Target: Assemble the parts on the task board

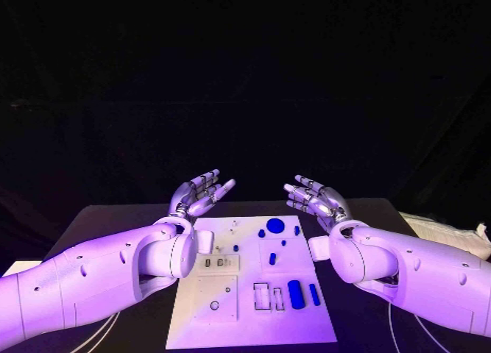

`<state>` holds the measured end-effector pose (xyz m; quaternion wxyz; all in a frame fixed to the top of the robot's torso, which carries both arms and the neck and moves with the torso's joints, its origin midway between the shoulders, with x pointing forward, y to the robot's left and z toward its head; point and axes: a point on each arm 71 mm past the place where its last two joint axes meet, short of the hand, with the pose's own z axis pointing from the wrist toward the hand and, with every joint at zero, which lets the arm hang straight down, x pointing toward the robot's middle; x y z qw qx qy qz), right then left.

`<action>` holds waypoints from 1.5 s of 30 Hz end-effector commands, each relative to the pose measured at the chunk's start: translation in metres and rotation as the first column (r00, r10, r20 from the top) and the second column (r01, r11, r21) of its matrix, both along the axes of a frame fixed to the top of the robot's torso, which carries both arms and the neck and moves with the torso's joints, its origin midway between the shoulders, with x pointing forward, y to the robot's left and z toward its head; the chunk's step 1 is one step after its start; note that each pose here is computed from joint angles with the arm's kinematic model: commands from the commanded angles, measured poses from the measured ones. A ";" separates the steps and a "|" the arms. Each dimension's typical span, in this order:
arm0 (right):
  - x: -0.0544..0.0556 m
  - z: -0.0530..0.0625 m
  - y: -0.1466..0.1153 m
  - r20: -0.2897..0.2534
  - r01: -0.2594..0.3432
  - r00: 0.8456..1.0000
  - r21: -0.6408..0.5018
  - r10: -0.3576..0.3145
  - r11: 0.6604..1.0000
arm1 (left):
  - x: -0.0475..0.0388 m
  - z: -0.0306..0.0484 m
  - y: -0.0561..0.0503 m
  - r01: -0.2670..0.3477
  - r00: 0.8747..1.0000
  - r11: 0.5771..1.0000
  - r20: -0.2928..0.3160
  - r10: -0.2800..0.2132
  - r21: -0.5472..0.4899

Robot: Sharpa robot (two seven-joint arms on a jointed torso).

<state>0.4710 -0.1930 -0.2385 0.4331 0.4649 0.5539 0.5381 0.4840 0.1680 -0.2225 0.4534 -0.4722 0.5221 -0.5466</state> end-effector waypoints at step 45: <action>0.032 0.046 0.005 0.210 0.018 0.878 -0.912 0.430 0.409 | -0.0301 0.0396 0.006 0.154 0.987 0.962 -0.002 -0.158 -0.226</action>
